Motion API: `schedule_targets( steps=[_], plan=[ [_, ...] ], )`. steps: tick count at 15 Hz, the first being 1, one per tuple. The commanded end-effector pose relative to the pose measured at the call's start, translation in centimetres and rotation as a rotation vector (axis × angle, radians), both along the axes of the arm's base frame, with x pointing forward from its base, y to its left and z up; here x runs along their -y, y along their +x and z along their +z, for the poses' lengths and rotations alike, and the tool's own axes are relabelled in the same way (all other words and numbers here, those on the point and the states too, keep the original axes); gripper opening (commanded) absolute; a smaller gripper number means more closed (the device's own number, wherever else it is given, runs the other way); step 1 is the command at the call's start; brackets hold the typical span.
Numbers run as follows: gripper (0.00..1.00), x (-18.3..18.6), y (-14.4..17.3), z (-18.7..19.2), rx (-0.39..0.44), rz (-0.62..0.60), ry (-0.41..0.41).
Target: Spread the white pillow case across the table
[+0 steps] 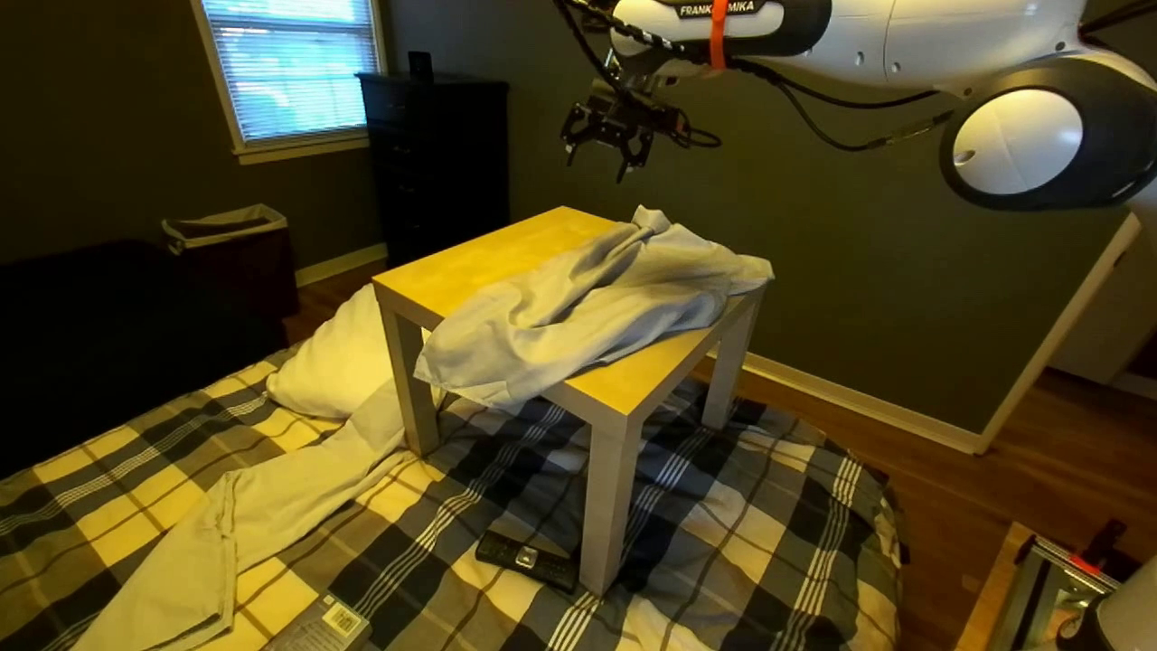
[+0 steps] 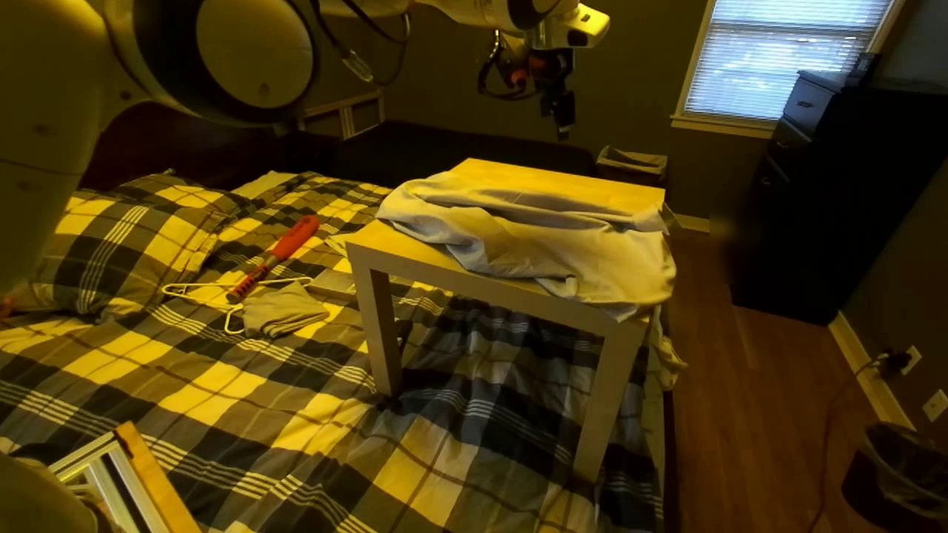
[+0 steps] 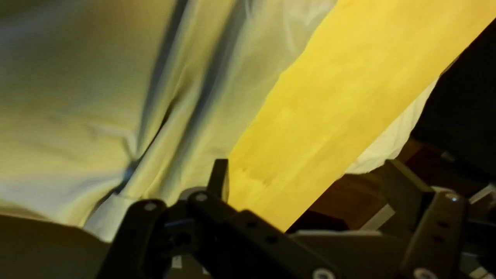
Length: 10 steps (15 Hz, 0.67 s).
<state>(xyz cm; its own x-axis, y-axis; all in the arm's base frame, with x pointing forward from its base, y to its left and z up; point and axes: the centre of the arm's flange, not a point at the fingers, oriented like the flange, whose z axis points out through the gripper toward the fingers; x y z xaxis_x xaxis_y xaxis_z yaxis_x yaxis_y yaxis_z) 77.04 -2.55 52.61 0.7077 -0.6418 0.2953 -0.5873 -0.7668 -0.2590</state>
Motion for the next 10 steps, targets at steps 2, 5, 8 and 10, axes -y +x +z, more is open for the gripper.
schedule_targets(
  steps=[2,5,8,10],
  plan=[
    [1.0,-6.4,-1.0,-2.4,-0.149,0.128,0.106],
    [1.0,-10.4,-1.3,-4.4,-0.228,0.132,0.088],
    [1.0,-13.0,-1.2,-6.8,-0.245,0.113,0.056],
    [1.0,-14.3,-0.9,-8.7,-0.206,0.085,0.017]
  ],
)
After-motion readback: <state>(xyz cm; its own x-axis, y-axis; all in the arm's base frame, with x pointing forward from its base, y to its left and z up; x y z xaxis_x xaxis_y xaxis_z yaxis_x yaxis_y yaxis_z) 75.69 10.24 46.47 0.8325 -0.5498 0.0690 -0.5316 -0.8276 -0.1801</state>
